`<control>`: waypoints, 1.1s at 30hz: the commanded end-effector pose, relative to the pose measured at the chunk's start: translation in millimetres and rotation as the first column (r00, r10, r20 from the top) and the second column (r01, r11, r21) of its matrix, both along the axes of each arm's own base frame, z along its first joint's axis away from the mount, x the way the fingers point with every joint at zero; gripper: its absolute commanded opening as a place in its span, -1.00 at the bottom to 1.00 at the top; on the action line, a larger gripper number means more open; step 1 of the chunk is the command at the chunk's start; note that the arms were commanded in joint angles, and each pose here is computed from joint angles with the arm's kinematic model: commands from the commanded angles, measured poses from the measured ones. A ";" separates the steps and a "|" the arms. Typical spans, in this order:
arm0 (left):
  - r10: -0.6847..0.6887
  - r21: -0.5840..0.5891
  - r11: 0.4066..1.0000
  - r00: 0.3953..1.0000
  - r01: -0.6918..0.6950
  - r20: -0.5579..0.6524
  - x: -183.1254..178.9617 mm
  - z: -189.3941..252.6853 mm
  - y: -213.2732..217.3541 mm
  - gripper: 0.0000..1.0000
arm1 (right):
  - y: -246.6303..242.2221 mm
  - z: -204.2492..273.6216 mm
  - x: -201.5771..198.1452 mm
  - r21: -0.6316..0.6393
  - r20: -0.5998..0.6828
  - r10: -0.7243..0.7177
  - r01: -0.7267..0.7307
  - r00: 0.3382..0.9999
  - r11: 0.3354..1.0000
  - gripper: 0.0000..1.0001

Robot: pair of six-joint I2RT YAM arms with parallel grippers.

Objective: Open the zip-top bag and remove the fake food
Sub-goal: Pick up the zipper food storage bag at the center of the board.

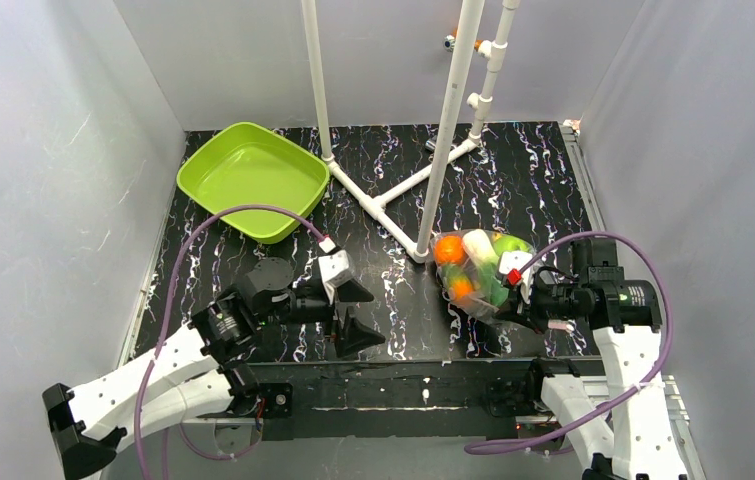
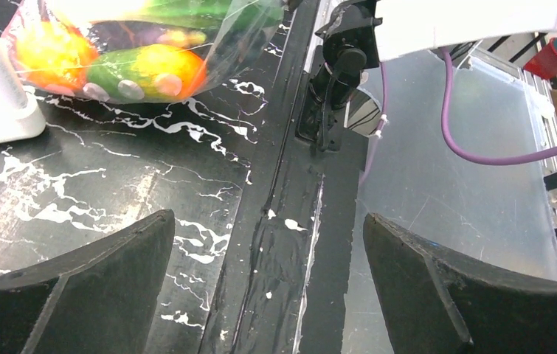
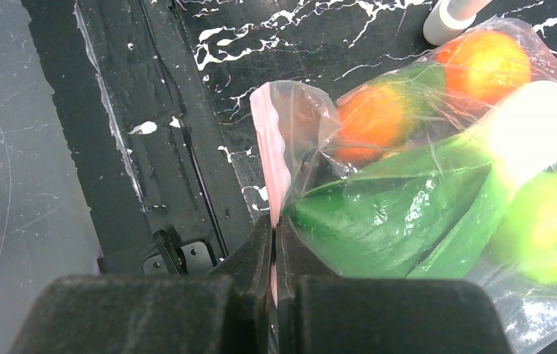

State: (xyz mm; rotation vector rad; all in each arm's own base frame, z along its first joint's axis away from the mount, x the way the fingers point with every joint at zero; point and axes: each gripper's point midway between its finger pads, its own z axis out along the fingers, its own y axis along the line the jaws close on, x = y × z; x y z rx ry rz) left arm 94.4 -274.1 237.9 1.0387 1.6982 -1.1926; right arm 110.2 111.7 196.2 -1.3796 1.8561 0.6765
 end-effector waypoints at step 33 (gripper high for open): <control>-0.114 0.013 0.991 0.780 0.135 0.615 36.6 4.8 -149.9 0.75 | 44.1 12.3 -10.8 0.128 -0.143 0.276 -0.259 0.950 0.957 -0.97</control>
